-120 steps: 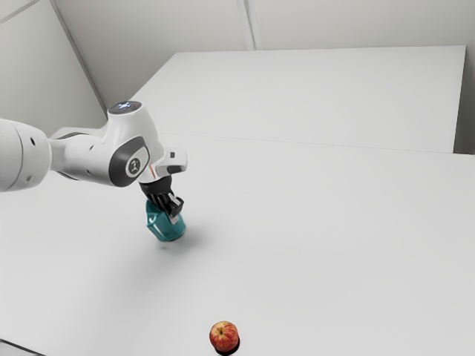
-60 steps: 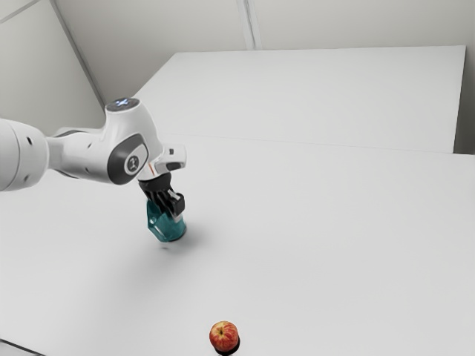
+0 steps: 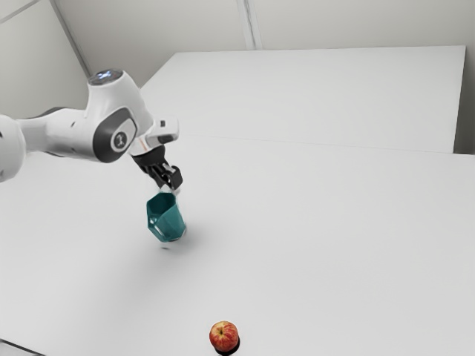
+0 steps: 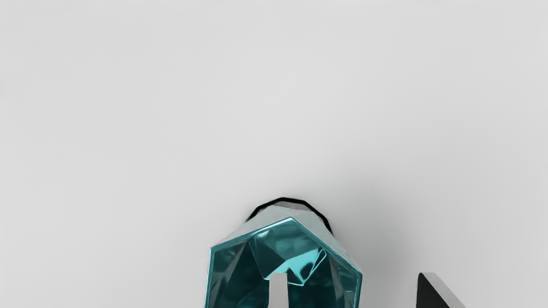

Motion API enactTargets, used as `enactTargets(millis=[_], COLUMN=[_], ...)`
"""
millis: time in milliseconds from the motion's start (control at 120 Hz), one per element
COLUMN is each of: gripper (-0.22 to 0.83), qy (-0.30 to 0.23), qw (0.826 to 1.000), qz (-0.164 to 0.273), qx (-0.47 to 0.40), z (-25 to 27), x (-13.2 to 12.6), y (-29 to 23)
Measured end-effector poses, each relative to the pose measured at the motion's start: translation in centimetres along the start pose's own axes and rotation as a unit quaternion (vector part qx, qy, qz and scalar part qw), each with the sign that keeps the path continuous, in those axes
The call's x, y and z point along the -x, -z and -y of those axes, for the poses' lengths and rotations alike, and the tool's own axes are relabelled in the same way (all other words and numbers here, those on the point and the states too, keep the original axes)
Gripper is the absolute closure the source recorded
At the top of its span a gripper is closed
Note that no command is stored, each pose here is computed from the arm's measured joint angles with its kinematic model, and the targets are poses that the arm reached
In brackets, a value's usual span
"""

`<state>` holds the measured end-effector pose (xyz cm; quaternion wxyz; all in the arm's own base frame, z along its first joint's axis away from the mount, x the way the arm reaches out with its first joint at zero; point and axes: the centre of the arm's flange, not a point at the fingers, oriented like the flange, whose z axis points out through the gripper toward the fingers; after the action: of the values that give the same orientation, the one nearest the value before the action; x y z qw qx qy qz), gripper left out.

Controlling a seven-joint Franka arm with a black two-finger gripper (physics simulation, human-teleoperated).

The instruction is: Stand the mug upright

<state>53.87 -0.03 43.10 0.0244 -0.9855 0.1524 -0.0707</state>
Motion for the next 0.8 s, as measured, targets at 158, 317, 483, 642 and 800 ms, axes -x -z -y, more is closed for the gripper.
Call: enactTargets(millis=[158, 317, 483, 642, 800], gripper=[0.20, 0.09, 0.04, 0.02, 0.01], qy=[0.006, 0.034, 0.054, 0.068, 0.071], qw=[1.000, 0.999, 0.998, 0.994, 0.992], qz=[-0.016, 0.009, 0.041, 0.075, 0.092], qx=[-0.010, -0.001, 0.017, 0.036, 0.044], z=[1.5, 4.2, 5.8, 6.4, 6.1], x=[-4.1, -8.2, -10.4, -9.4, -9.0], y=[5.0, 7.6, 8.8, 8.6, 8.4])
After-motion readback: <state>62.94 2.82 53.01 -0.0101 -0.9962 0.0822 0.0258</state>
